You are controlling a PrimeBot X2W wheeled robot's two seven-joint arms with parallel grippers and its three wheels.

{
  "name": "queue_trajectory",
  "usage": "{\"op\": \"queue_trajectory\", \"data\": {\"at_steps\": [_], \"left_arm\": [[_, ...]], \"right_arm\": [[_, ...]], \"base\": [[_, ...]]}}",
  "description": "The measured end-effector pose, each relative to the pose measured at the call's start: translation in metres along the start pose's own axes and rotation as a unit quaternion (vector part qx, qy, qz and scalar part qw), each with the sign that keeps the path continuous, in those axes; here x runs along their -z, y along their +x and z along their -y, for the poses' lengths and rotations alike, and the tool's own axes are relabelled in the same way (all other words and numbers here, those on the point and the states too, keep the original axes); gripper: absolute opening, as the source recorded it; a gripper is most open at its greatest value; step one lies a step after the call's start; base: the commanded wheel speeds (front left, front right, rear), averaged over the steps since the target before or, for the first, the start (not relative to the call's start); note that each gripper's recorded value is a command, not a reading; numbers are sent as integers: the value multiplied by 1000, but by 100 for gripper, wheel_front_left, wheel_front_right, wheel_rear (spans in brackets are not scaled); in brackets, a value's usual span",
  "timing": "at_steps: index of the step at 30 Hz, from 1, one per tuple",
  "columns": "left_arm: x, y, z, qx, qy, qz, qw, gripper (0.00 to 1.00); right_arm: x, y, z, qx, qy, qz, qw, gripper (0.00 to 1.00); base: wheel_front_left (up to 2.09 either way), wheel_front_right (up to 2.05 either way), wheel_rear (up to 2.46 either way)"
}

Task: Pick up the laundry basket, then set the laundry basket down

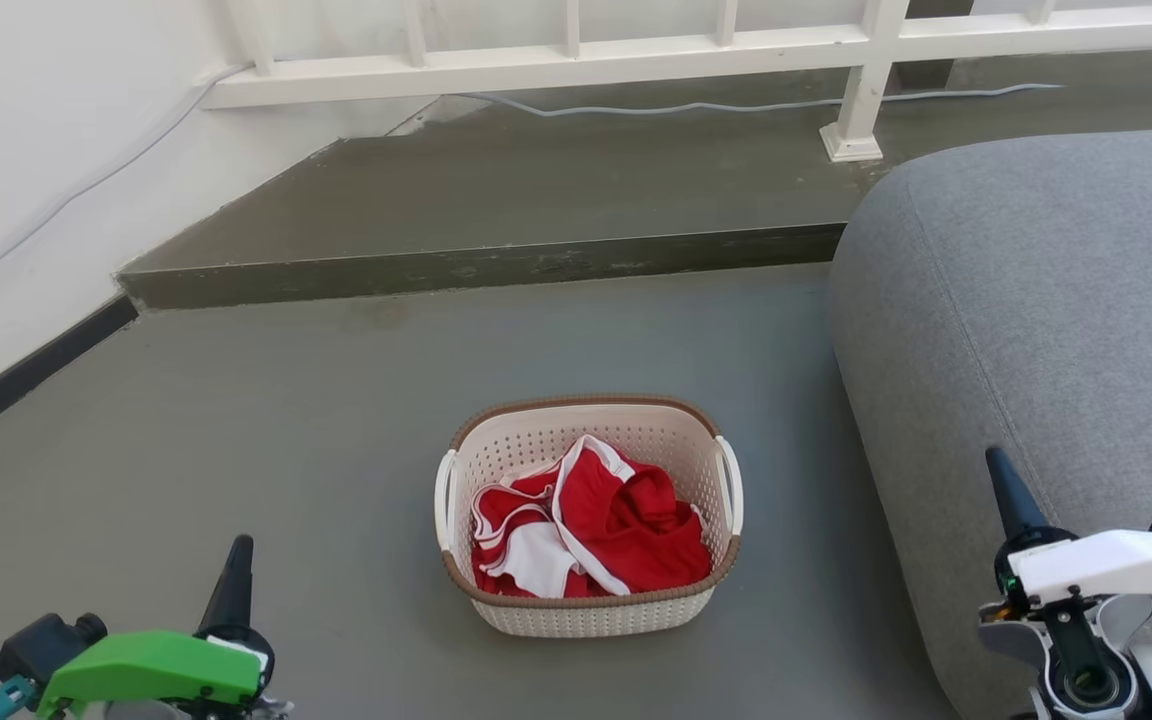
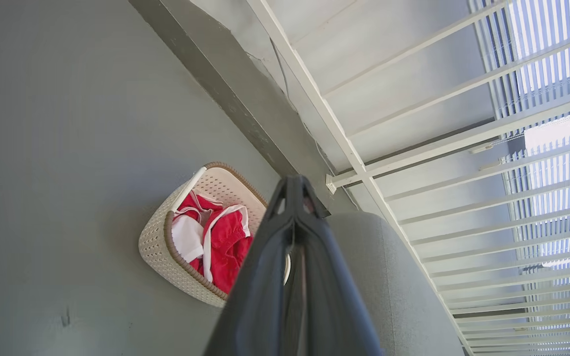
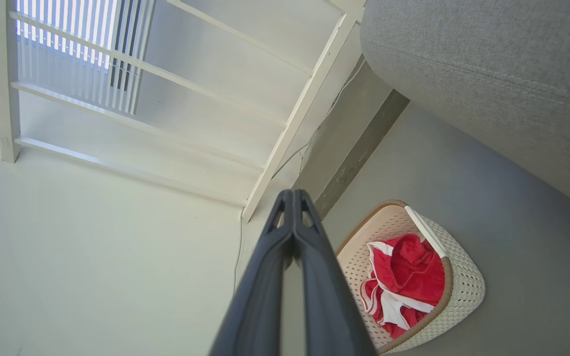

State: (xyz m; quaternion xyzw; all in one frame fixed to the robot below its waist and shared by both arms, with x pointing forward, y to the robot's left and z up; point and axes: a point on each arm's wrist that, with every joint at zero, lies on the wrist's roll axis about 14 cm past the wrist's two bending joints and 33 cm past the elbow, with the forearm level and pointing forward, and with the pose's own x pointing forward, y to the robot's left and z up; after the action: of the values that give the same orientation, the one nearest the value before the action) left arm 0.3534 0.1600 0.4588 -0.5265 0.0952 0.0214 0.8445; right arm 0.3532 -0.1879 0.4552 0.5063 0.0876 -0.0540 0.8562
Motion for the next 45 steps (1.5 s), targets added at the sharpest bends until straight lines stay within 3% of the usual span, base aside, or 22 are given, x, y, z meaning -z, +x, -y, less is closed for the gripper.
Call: {"op": "queue_trajectory", "data": {"at_steps": [16,33,45], "left_arm": [[-16,7,0,10,-110,12,994,0],[-33,14,5,34,-218,27,975,0],[-34,14,3,33,-227,27,973,0]], "right_arm": [[-12,7,-4,-16,117,9,993,0],[-25,14,-12,-44,245,24,968,0],[-27,16,-14,-48,255,24,965,0]], "base": [[0,0,0],[0,0,0],[0,0,0]]}}
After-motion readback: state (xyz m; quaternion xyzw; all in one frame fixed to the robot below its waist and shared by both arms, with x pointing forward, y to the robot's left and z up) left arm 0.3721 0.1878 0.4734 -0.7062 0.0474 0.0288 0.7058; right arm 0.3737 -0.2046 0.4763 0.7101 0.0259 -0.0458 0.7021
